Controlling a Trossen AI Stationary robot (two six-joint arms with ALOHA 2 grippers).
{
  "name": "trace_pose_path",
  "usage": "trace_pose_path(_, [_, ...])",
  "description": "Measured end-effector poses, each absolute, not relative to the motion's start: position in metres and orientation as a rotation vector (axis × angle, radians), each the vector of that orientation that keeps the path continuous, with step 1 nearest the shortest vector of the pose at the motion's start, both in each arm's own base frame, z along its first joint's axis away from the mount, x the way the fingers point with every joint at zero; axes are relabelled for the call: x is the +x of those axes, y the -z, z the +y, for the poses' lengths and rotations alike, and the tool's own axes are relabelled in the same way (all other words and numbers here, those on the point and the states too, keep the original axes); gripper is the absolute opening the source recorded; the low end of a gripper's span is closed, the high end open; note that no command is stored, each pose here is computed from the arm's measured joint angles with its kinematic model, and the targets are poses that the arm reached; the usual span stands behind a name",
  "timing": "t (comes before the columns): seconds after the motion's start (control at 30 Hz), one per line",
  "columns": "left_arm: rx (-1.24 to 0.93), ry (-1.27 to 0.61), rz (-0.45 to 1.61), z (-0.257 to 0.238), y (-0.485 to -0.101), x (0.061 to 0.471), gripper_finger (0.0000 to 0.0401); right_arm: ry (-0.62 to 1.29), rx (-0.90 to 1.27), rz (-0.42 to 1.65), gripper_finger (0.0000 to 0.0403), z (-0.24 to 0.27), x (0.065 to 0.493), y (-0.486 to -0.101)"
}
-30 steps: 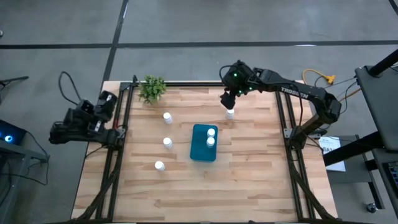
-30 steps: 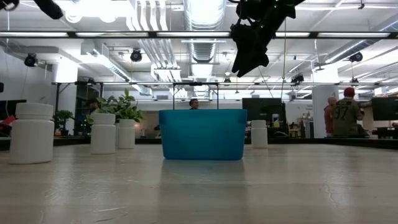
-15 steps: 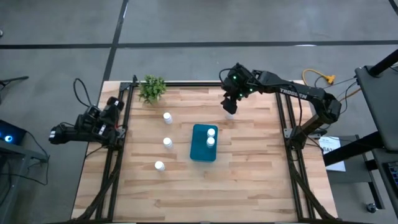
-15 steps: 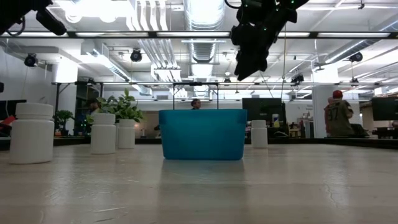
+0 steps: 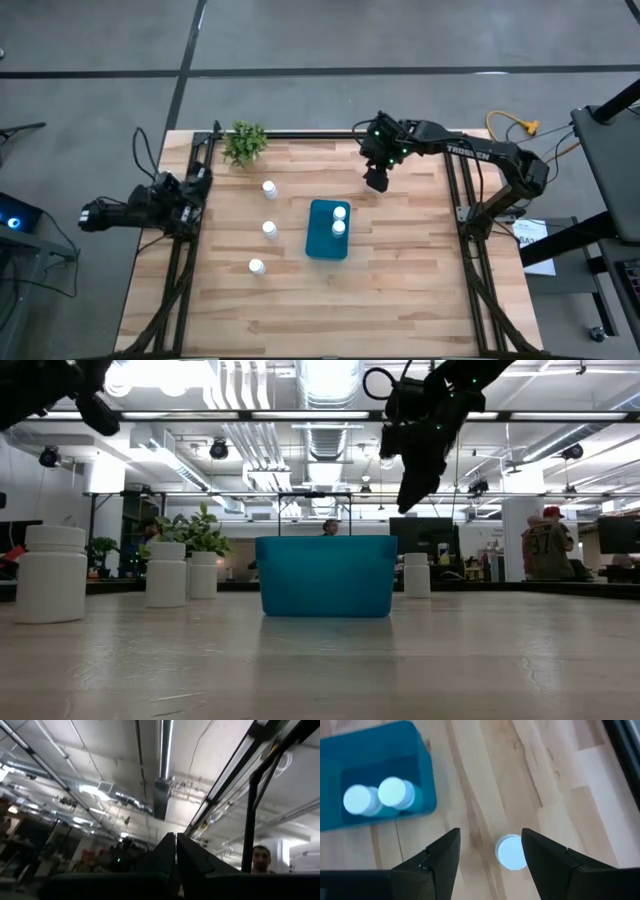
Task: Pick and place pill bottles into a basket
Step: Put the white pill bottle into the blue container
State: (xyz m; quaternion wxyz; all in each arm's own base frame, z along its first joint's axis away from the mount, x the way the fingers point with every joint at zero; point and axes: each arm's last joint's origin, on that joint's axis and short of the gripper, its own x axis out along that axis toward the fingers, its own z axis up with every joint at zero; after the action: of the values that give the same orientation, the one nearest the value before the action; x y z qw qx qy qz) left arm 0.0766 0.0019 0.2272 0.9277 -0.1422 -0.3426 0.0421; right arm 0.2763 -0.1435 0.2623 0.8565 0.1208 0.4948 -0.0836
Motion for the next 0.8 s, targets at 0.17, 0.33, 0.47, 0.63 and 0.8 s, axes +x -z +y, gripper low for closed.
trace_pose_path(0.17, [-0.285, -0.134, -0.573, 0.002, -0.217, 0.084, 0.0, 0.161, 0.226, 1.052, 0.0203, -0.147, 0.273, -0.258])
trace_pose_path(0.33, [-0.286, -0.167, -0.524, 0.003, -0.212, 0.086, 0.0, 0.171, 0.23, 1.041, 0.0203, -0.157, 0.267, -0.258])
trace_pose_path(0.47, [-0.286, -0.171, -0.523, 0.003, -0.212, 0.086, 0.0, 0.155, 0.218, 1.017, 0.0203, -0.163, 0.266, -0.259])
trace_pose_path(0.63, [-0.282, -0.173, -0.495, 0.003, -0.21, 0.088, 0.0, 0.127, 0.169, 1.016, 0.0203, -0.163, 0.266, -0.259])
trace_pose_path(0.8, [-0.276, -0.177, -0.461, 0.003, -0.206, 0.089, 0.0, 0.122, 0.181, 1.041, 0.0203, -0.164, 0.267, -0.249])
